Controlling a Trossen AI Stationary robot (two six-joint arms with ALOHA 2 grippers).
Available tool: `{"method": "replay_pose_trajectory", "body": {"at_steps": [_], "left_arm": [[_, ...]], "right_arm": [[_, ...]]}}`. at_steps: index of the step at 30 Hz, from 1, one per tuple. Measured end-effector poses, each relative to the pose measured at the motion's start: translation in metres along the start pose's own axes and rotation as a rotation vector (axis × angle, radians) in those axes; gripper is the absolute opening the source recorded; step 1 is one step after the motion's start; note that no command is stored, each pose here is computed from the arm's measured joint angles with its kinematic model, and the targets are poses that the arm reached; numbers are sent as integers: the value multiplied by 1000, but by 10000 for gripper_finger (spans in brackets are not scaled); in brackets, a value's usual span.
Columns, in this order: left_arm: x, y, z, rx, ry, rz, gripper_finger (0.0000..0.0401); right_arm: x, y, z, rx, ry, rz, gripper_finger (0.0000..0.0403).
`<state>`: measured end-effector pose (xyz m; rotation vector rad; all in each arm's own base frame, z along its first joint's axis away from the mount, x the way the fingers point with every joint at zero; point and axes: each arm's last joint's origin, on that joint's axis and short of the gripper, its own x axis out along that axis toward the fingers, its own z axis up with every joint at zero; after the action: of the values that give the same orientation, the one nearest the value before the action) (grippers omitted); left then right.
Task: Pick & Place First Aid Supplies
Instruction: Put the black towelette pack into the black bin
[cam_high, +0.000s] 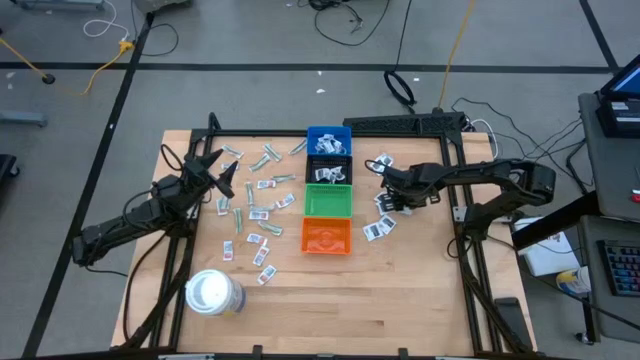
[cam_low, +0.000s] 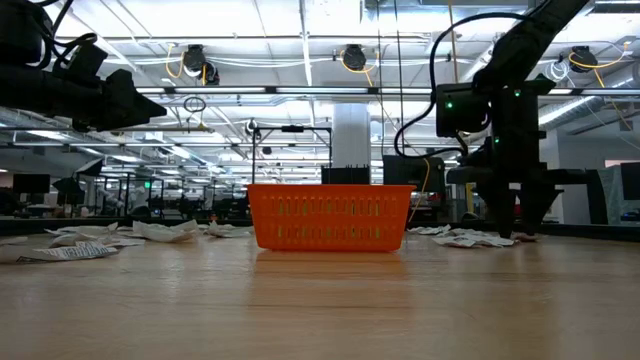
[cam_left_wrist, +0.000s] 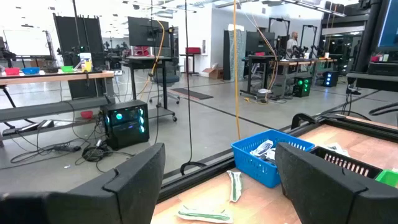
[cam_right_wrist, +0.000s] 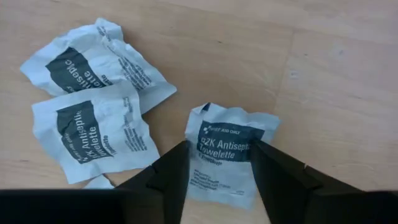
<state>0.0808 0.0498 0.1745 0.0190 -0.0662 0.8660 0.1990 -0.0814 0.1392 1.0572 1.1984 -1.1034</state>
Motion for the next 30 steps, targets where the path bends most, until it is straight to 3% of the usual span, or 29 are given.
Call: {"method": "replay_pose_trajectory", "body": {"at_steps": [9, 17, 30], "left_arm": [[0, 0, 0, 0, 0, 0, 306], [0, 0, 0, 0, 0, 0, 306], [0, 0, 0, 0, 0, 0, 306]], "right_arm": [[-5, 1, -3, -16, 13, -19, 14], [-43, 13, 8, -48, 39, -53, 46], [-101, 28, 40, -10, -40, 44, 13]]}}
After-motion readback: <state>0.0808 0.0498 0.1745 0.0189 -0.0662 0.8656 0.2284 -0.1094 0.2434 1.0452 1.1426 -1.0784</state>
